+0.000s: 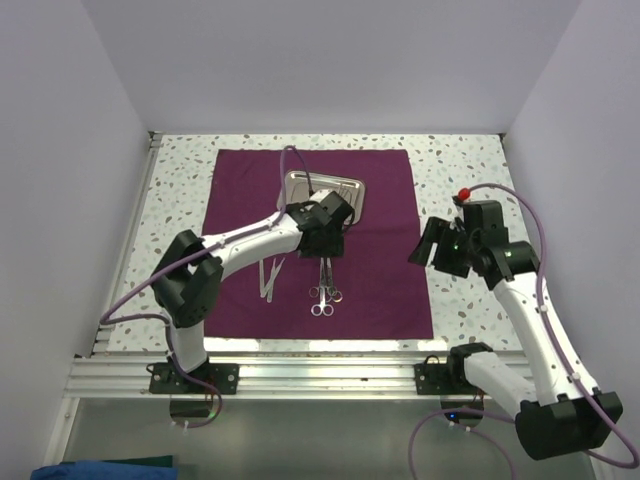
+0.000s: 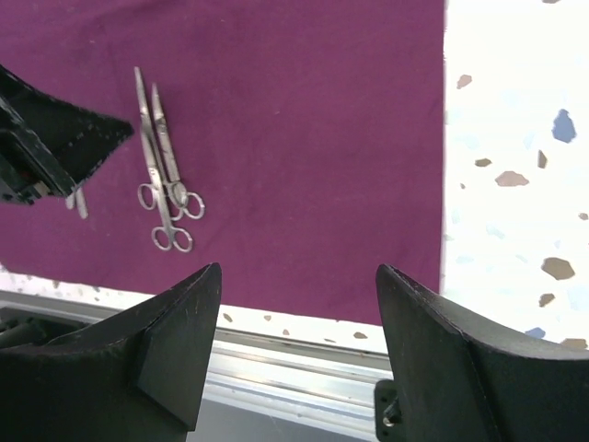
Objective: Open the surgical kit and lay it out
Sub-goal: Place the medical item in the surgical kit, then pick up the medical item from the container.
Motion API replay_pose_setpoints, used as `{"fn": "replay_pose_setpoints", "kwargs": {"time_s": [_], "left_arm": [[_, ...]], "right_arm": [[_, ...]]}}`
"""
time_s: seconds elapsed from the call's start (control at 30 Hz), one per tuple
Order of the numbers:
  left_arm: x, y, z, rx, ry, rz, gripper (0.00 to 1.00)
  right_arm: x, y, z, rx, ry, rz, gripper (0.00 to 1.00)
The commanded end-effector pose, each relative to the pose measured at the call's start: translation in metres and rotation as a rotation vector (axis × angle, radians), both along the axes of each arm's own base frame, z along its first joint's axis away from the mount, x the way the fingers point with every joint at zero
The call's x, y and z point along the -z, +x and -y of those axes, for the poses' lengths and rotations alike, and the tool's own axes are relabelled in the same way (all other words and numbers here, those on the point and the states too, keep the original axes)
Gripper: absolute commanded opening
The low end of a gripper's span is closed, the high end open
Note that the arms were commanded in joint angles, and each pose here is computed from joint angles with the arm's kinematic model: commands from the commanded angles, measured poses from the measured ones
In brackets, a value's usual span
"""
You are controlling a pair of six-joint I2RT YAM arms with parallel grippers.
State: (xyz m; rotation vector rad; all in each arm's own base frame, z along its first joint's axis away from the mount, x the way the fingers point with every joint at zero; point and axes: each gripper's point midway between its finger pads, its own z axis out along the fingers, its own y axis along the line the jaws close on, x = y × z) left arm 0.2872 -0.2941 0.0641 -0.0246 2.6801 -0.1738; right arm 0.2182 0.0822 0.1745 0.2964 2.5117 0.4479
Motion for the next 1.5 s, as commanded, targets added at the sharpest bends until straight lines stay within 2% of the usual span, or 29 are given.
{"fn": "replay_pose_setpoints", "kwargs": {"time_s": [0.0,0.17,0.2,0.23,0.3,0.37,0.4,0.47,0.67,0.73,0.87,1.27,1.47], "left_arm": [[-0.062,0.031,0.013,0.004,-0.05,0.161,0.65],[-0.116,0.037,0.003,0.019,-0.071,0.273,0.66],[-0.128,0.035,-0.005,0.022,-0.068,0.297,0.65],[-0.131,0.033,-0.012,0.021,-0.057,0.3,0.66],[-0.139,0.026,-0.029,0.026,-0.037,0.304,0.66],[-0.143,0.02,-0.042,0.02,-0.025,0.305,0.66],[-0.153,0.014,-0.051,0.014,-0.03,0.319,0.66],[-0.152,0.006,-0.066,0.006,-0.012,0.323,0.67],[-0.168,-0.021,-0.118,-0.054,0.01,0.358,0.69],[-0.171,-0.03,-0.132,-0.067,0.011,0.361,0.69],[-0.177,-0.039,-0.15,-0.085,0.004,0.372,0.7],[-0.173,-0.034,-0.159,-0.036,0.019,0.361,0.71],[-0.17,-0.024,-0.165,-0.014,0.058,0.354,0.71]], "right_arm": [[-0.024,0.016,-0.018,-0.034,0.087,0.051,0.72],[-0.066,0.069,-0.045,-0.061,0.183,0.165,0.72],[-0.058,0.083,-0.05,-0.061,0.173,0.132,0.72],[-0.074,0.097,-0.057,-0.078,0.17,0.174,0.72],[-0.075,0.123,-0.074,-0.117,0.099,0.169,0.71],[-0.067,0.139,-0.091,-0.154,0.066,0.148,0.7],[-0.046,0.153,-0.095,-0.153,0.031,0.099,0.69],[-0.051,0.174,-0.106,-0.166,0.03,0.114,0.66],[0.01,0.232,-0.107,-0.103,-0.123,-0.014,0.61],[0.021,0.244,-0.112,-0.101,-0.127,-0.024,0.6],[0.063,0.258,-0.125,-0.121,-0.15,-0.097,0.57],[0.098,0.276,-0.152,-0.123,-0.145,-0.113,0.56],[0.117,0.278,-0.151,-0.109,-0.169,-0.134,0.57]]}}
